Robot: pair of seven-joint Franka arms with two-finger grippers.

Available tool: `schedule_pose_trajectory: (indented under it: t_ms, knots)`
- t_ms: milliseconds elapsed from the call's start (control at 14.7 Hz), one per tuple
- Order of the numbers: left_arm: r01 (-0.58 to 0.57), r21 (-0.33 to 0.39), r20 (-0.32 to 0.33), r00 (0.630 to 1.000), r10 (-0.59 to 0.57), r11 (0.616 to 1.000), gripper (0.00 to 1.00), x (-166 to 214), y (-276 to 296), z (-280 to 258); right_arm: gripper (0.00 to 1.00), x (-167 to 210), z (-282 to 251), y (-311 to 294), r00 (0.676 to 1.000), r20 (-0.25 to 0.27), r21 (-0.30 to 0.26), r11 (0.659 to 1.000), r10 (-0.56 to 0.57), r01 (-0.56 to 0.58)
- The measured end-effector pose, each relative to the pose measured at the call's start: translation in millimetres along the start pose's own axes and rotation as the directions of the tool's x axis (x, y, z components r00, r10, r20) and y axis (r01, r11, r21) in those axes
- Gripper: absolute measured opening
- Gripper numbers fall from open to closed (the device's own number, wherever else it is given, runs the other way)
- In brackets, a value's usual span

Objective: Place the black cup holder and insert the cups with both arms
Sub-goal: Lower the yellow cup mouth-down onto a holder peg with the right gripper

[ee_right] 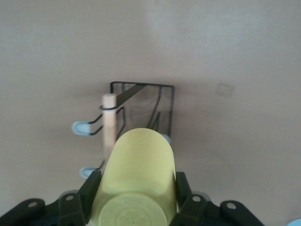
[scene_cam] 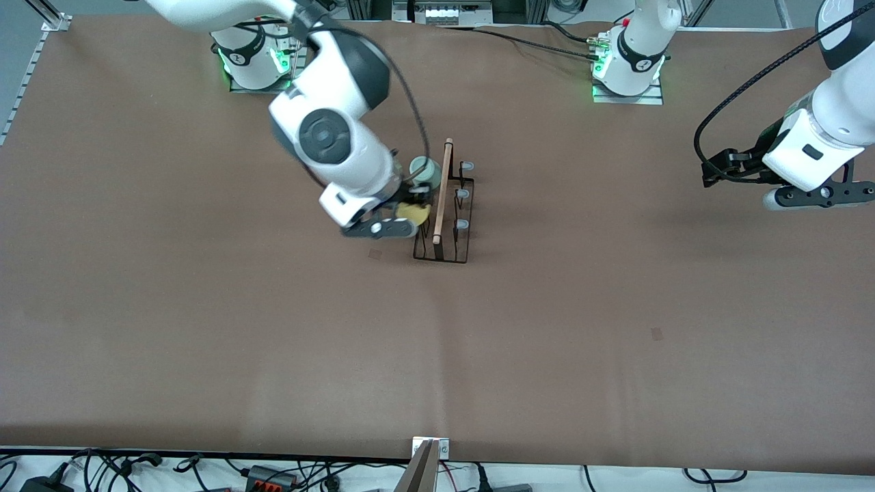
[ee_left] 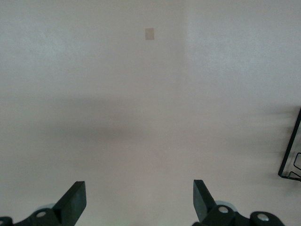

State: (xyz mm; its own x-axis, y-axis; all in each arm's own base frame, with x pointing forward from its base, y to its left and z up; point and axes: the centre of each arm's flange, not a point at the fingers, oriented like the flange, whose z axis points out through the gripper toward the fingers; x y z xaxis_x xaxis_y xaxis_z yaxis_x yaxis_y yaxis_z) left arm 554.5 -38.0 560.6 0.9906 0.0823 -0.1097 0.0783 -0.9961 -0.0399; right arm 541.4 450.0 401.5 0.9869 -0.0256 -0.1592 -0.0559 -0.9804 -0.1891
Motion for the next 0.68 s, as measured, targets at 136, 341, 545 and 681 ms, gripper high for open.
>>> schedule_pose_trajectory:
  t_ms: [136,341,545,681]
  knots:
    - [0.000,0.000,0.000,1.000,0.000,1.000,1.00,0,0,0,0.68,1,6,-1,1.000,-0.013,-0.013,1.000,0.005,-0.005]
    - [0.000,0.000,0.000,1.000,0.000,1.000,1.00,0,0,0,0.68,14,23,11,1.000,-0.025,-0.055,0.998,0.003,-0.005]
    - [0.000,0.000,0.000,1.000,0.000,1.000,1.00,0,0,0,0.68,16,41,9,1.000,-0.021,-0.067,0.998,0.005,-0.006]
    - [0.000,0.000,0.000,1.000,0.000,1.000,1.00,0,0,0,0.68,16,47,8,1.000,-0.019,-0.068,0.998,0.004,-0.006]
